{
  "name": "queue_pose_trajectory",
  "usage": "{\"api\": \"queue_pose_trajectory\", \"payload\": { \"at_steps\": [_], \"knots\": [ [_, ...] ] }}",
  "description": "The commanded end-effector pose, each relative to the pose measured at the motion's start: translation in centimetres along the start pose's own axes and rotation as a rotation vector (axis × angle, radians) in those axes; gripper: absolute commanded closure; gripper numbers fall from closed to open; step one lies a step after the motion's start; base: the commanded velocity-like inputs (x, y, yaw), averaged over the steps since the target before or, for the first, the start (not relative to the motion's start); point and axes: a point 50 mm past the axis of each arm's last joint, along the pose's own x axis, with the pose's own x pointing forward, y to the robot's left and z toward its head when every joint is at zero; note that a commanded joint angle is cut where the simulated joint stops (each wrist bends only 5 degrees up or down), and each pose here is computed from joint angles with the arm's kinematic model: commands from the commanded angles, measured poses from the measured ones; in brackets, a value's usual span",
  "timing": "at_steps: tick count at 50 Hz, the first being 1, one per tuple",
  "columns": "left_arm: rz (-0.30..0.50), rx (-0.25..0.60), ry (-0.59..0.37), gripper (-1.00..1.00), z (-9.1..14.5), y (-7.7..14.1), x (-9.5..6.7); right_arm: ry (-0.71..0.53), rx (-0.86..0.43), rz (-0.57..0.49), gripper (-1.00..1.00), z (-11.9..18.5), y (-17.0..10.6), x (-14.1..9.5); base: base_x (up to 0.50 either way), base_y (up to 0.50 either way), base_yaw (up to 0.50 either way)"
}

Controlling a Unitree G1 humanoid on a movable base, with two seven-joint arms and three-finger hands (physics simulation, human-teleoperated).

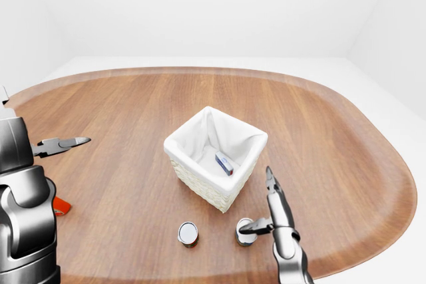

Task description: Pick up the alphabet soup and the cream cheese box, and put them in the basket.

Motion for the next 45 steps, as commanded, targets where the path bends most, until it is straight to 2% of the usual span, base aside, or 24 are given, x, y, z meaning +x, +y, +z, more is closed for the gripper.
{"api": "queue_pose_trajectory", "payload": {
  "at_steps": [1,45],
  "knots": [
    [-0.001,0.001,0.000,-1.00,0.0,0.0,0.0,0.000,-0.016,0.040,-1.00,0.0,1.0,-0.1,0.00,0.00,0.00],
    [-0.006,0.010,0.000,-1.00,0.0,-0.1,-0.1,0.046,-0.134,0.151,-1.00,-1.3,3.6,-0.8,0.00,0.00,0.00]
  ]
}}
